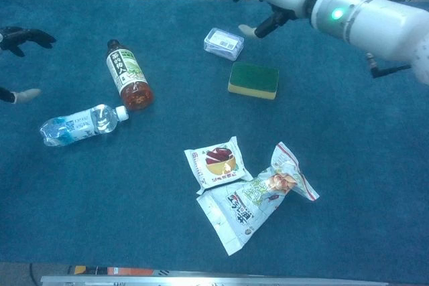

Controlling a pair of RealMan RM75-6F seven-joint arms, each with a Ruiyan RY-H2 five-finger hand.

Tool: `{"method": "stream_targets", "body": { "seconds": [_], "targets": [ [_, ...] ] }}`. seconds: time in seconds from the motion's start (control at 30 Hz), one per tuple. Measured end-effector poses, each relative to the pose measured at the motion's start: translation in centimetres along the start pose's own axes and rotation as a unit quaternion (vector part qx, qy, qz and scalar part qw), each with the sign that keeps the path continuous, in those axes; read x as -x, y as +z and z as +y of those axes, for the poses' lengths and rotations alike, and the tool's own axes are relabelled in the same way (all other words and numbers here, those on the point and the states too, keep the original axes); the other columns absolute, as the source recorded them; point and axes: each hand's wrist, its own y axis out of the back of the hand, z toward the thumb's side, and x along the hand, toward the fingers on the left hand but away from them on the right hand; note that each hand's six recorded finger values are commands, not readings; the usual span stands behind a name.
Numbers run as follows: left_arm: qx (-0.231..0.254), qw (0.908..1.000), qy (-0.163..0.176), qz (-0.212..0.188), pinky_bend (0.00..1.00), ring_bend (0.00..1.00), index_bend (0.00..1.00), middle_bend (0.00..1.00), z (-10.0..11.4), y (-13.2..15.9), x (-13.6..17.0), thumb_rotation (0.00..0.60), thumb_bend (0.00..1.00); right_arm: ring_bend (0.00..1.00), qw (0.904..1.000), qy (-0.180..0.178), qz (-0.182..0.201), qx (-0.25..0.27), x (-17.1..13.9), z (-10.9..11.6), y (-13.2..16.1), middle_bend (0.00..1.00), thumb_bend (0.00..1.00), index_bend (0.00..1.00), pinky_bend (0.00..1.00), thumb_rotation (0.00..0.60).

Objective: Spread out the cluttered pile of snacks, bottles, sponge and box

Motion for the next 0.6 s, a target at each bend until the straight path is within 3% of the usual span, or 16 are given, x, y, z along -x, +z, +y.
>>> {"method": "stream_targets", "body": {
  "seconds": [0.17,0.6],
  "targets": [
    [-0.021,0.9993,-0.001,-0.030,0.27,0.11,0.16,0.22,0.1,0.9,-1.5,0.600,0.26,0.10,0.9997,-0.003,-0.018,-0.017,-2.2,0.4,-1.7,0.18,0.41,0.00,0.19,0.394],
    [-0.066,0.9905,-0.051,-0.109,0.24,0.11,0.17,0.18,-0.7,3.4,-5.7,0.600,0.26,0.11,0.9987,-0.019,-0.041,-0.023,-8.5,2.2,-3.9,0.19,0.41,0.00,0.19,0.395]
  ]
}}
